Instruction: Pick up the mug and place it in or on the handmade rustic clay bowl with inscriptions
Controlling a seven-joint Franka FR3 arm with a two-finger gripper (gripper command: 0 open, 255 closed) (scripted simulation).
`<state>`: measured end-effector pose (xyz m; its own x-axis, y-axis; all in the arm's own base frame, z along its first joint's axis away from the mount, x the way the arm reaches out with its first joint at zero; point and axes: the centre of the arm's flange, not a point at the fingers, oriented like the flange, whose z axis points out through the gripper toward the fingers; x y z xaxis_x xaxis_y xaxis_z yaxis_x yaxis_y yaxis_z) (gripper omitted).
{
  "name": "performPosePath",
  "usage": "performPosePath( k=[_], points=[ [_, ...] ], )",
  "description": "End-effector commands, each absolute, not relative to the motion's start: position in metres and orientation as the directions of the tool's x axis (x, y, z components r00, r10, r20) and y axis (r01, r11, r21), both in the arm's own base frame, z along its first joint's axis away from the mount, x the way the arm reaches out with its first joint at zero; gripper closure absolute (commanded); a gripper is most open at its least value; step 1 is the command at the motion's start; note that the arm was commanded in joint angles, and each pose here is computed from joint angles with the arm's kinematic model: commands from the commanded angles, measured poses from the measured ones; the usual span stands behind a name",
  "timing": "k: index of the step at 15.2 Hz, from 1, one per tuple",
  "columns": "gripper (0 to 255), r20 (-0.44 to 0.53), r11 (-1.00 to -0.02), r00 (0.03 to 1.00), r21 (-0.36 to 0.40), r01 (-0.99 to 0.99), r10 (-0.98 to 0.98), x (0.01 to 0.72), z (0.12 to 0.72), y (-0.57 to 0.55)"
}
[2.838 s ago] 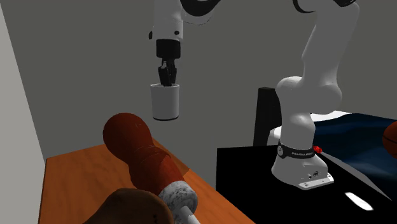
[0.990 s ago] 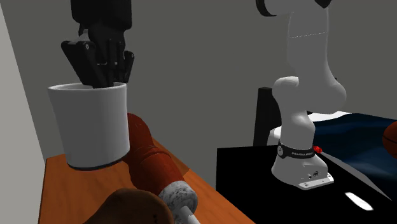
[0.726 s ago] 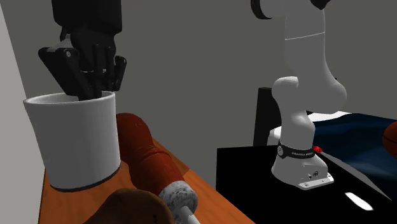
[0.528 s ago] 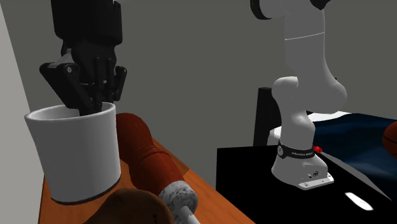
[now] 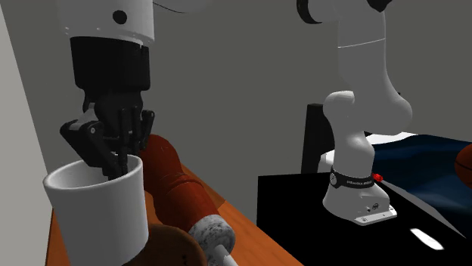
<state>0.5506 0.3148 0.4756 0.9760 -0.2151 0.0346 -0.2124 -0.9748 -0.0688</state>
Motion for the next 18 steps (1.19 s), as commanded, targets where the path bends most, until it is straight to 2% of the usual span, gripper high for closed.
performPosePath(
  k=[1,12,13,18],
  points=[
    [255,0.035,-0.975,0.976,-0.069,-0.212,-0.215,0.551,0.466,0.315],
    [255,0.035,-0.975,0.976,-0.069,-0.212,-0.215,0.551,0.451,0.315],
    [0,0.035,-0.975,0.976,-0.069,-0.212,-0.215,0.551,0.451,0.315],
    [0,0.035,-0.975,0.976,-0.069,-0.212,-0.215,0.551,0.451,0.315]
  ],
)
